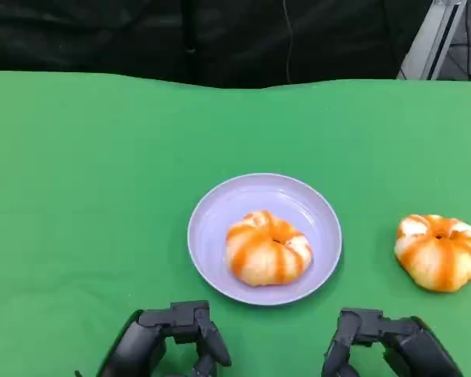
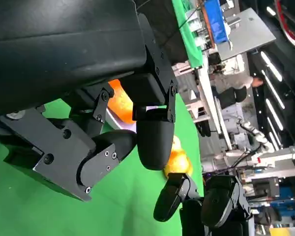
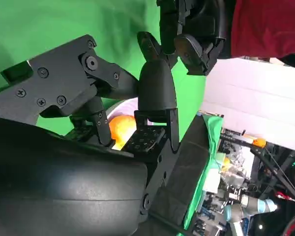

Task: Grasp the bread from the table and place it into the plate.

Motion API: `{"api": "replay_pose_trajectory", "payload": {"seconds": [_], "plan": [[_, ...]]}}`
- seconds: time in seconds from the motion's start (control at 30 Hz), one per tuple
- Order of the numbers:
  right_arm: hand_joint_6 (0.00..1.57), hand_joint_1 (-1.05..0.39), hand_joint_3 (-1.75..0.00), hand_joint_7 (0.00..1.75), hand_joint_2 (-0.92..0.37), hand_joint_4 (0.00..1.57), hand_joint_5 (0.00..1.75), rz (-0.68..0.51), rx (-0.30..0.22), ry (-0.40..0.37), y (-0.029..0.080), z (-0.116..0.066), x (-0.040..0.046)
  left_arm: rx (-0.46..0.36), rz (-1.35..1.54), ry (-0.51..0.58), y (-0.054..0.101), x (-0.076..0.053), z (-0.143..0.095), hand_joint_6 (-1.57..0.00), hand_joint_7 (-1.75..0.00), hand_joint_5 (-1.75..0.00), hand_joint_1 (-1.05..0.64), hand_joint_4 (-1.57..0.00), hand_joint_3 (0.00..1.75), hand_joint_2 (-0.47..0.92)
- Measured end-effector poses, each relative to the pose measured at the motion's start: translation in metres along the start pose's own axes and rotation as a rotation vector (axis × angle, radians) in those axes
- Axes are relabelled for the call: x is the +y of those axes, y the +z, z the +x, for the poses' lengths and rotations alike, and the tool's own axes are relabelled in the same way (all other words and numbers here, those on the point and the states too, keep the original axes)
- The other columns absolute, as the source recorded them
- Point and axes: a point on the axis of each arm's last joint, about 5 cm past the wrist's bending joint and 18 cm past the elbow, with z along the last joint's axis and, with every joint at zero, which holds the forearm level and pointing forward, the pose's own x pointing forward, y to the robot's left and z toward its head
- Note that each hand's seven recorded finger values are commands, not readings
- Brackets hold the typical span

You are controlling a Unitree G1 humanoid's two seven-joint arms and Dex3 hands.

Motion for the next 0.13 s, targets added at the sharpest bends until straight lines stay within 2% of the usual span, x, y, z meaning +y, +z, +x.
{"api": "replay_pose_trajectory", "payload": {"seconds": [0.13], "plan": [[0.79,-0.26,-0.88,1.32,-0.65,0.79,1.55,0.003,0.003,0.002,-0.0004,-0.0004,0.0,0.0,0.0,0.0,0.0,0.0002,0.0004,-0.9,-1.26,-1.57,-0.12,-0.83,1.19,0.49]]}}
